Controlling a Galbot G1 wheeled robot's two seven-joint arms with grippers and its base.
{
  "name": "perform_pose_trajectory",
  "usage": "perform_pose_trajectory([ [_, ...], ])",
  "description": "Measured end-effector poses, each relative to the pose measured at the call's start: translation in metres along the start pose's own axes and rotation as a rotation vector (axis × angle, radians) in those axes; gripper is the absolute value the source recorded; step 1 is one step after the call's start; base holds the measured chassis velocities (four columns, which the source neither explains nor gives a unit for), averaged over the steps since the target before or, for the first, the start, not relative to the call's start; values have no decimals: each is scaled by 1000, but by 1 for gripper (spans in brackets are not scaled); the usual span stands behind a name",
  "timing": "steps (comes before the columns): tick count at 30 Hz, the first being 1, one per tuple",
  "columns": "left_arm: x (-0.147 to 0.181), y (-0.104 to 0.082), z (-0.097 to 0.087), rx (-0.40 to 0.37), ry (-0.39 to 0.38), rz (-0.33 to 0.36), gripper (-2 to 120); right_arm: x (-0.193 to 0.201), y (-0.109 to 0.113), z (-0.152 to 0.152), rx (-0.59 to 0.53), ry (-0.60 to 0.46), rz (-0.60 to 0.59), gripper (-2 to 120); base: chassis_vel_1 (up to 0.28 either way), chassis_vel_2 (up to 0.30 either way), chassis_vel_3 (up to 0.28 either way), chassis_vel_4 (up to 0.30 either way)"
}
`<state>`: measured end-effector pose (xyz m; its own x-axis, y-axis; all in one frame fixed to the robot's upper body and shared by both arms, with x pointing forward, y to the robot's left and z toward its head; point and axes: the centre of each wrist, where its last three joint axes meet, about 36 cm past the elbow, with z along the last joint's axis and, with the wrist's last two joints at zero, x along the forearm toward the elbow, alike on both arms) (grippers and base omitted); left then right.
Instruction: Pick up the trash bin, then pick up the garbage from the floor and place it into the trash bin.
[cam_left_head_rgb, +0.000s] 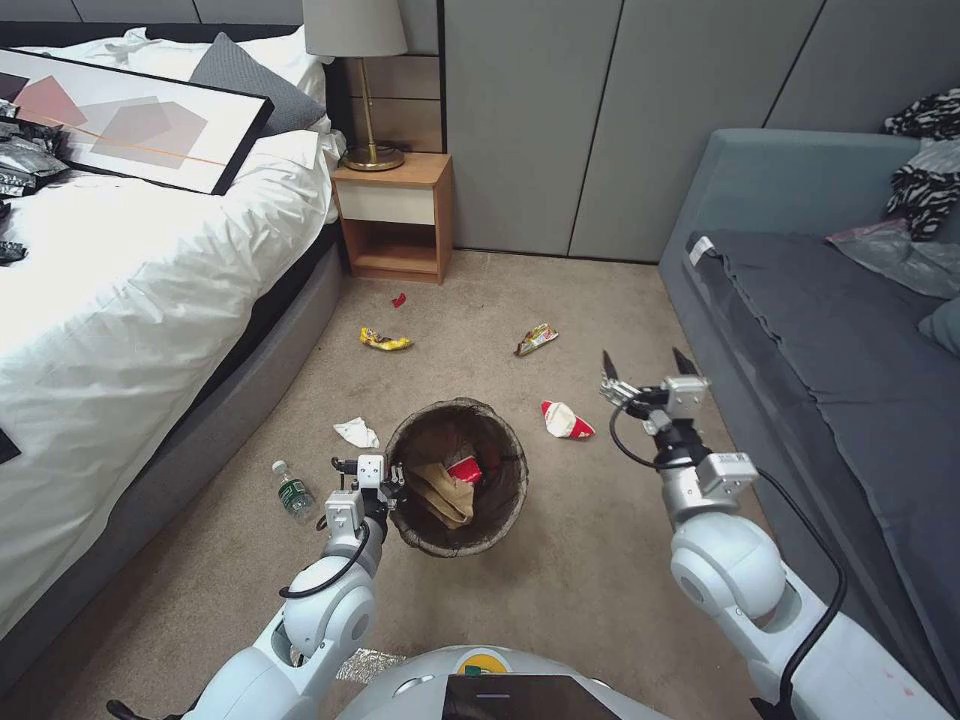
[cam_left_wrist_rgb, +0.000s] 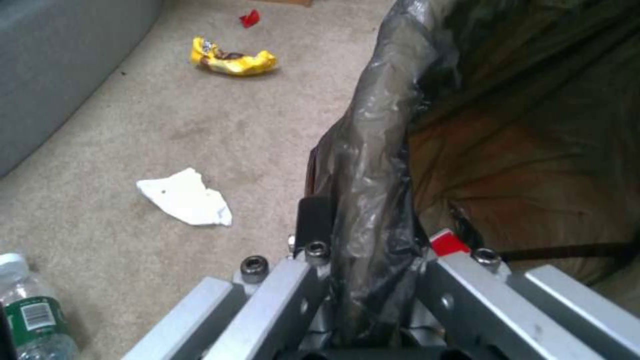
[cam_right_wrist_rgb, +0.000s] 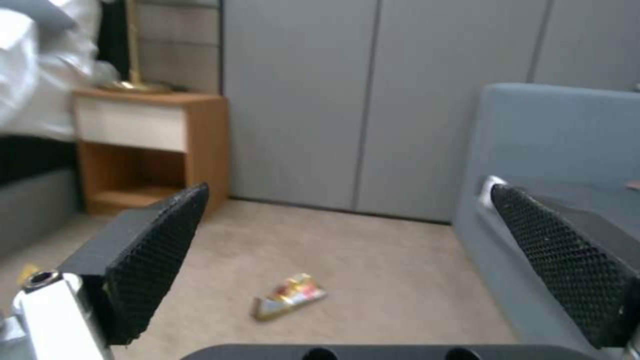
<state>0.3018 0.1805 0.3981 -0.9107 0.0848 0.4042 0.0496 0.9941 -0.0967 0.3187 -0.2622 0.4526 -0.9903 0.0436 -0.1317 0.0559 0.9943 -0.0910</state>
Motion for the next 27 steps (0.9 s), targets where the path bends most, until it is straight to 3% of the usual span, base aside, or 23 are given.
perform_pose_trajectory([
  [12,-2,1,0,4,-11,-14,2,42,-13,67,74,79,32,100,0,0,0,0],
  [27,-2,1,-1,7,-15,-16,2,53,-2,79,63,88,24,100,-3,1,1,-1],
])
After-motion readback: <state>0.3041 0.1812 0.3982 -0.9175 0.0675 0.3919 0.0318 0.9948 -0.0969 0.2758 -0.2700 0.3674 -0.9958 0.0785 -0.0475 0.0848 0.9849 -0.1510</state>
